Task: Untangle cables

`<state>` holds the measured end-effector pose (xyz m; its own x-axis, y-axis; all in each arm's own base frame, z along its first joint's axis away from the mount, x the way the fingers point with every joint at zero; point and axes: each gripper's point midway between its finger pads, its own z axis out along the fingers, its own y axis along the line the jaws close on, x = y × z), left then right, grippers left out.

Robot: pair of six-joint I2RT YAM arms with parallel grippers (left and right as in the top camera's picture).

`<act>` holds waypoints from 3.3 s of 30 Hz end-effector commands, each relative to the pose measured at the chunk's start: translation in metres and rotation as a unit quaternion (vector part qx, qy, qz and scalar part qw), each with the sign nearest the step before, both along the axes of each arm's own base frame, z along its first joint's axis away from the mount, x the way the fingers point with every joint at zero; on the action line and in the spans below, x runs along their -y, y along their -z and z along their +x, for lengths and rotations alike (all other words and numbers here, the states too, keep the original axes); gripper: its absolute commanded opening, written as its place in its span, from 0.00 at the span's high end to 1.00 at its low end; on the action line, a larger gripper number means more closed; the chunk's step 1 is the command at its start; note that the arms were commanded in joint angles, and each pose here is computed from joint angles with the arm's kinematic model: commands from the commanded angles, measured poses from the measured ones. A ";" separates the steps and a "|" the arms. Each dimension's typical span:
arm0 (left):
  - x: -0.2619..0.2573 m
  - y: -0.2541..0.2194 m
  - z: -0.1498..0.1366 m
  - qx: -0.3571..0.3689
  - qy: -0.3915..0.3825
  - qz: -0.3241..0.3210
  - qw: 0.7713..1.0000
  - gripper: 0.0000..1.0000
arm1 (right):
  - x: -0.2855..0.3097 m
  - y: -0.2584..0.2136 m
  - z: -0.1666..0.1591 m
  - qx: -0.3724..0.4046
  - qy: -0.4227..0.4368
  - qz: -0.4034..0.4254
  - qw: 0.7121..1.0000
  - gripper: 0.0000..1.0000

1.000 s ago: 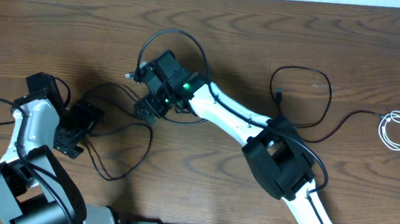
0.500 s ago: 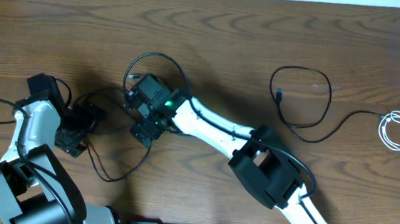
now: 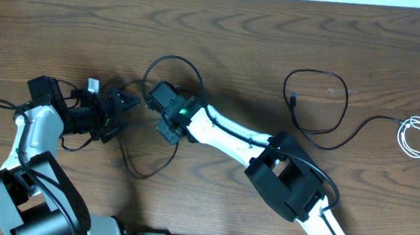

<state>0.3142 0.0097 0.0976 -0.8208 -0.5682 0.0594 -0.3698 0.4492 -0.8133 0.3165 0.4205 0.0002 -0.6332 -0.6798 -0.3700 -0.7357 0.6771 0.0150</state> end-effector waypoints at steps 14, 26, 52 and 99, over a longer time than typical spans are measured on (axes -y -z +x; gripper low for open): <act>-0.027 0.038 -0.017 -0.055 0.013 0.126 0.990 0.02 | 0.208 0.057 0.062 -0.074 0.297 -0.169 0.937 0.99; -0.099 0.073 -0.052 -0.178 -0.002 0.341 0.923 0.02 | 0.319 0.069 0.099 -0.097 0.419 -0.157 0.889 0.76; -0.100 0.074 -0.053 -0.178 -0.002 0.342 0.923 0.02 | 0.336 0.072 0.102 -0.142 0.449 -0.108 0.876 0.01; -0.100 0.074 -0.052 -0.178 -0.002 0.342 0.923 0.02 | 0.336 0.072 0.102 -0.142 0.449 -0.108 0.876 0.01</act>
<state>0.2652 0.1083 0.0284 -0.8080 -0.5860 -0.0610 -0.5681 0.8024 -0.1830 0.4646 0.0926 -0.0032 -0.9664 0.1273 -0.2231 0.1315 0.9913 -0.0038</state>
